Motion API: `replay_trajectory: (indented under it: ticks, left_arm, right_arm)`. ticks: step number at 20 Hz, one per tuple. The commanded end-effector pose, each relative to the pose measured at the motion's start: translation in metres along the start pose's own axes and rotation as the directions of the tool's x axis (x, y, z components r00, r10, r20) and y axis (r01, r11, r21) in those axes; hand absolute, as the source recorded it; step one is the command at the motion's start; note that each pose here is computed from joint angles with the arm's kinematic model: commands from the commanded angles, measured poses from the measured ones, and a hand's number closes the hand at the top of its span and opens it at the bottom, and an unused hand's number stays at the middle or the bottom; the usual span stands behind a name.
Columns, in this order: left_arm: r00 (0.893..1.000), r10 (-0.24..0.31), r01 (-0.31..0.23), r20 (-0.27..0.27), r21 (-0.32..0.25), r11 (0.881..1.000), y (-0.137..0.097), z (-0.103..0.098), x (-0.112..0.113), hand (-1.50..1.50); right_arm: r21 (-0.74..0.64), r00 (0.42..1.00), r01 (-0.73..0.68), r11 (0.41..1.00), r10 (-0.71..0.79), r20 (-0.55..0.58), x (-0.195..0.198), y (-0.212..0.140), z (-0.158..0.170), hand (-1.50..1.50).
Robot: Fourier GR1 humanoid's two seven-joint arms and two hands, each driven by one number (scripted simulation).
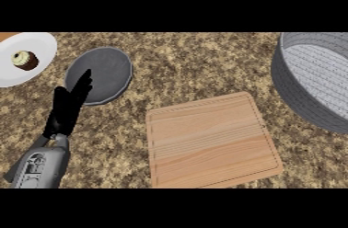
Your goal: Pick the can from the cutting board and place it in the basket
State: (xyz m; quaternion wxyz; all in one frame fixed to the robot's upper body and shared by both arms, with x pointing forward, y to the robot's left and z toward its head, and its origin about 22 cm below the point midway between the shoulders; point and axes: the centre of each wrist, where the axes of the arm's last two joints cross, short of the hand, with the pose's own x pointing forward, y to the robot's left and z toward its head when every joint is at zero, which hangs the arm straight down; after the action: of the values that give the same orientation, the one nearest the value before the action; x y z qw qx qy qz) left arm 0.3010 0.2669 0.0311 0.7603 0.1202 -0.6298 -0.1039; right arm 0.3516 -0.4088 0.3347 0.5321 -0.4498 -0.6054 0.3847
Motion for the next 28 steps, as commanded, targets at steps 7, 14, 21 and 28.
replay_trajectory:
  ticks: [7,14,21,28]
  left_arm:
    - [1.000,0.025,-0.025,-0.007,-0.002,1.000,0.015,-0.010,0.002,0.00]
    - [1.000,-0.002,0.002,0.006,-0.009,1.000,-0.010,0.014,-0.002,0.00]
    - [1.000,0.014,-0.014,-0.008,0.005,1.000,0.008,0.000,-0.006,0.00]
    - [1.000,0.000,0.000,0.010,-0.011,1.000,0.000,0.003,-0.007,0.00]
  right_arm:
    - [0.066,0.999,-0.029,0.997,0.028,0.019,-0.052,0.067,-0.019,1.50]
    - [0.151,0.970,0.225,0.963,-0.208,-0.125,-0.074,0.092,-0.029,-1.50]
    - [0.006,0.936,0.348,0.938,-0.347,-0.060,-0.098,0.091,-0.019,-1.50]
    - [-0.255,0.881,0.443,0.859,-0.470,-0.052,-0.107,0.075,-0.013,-1.50]
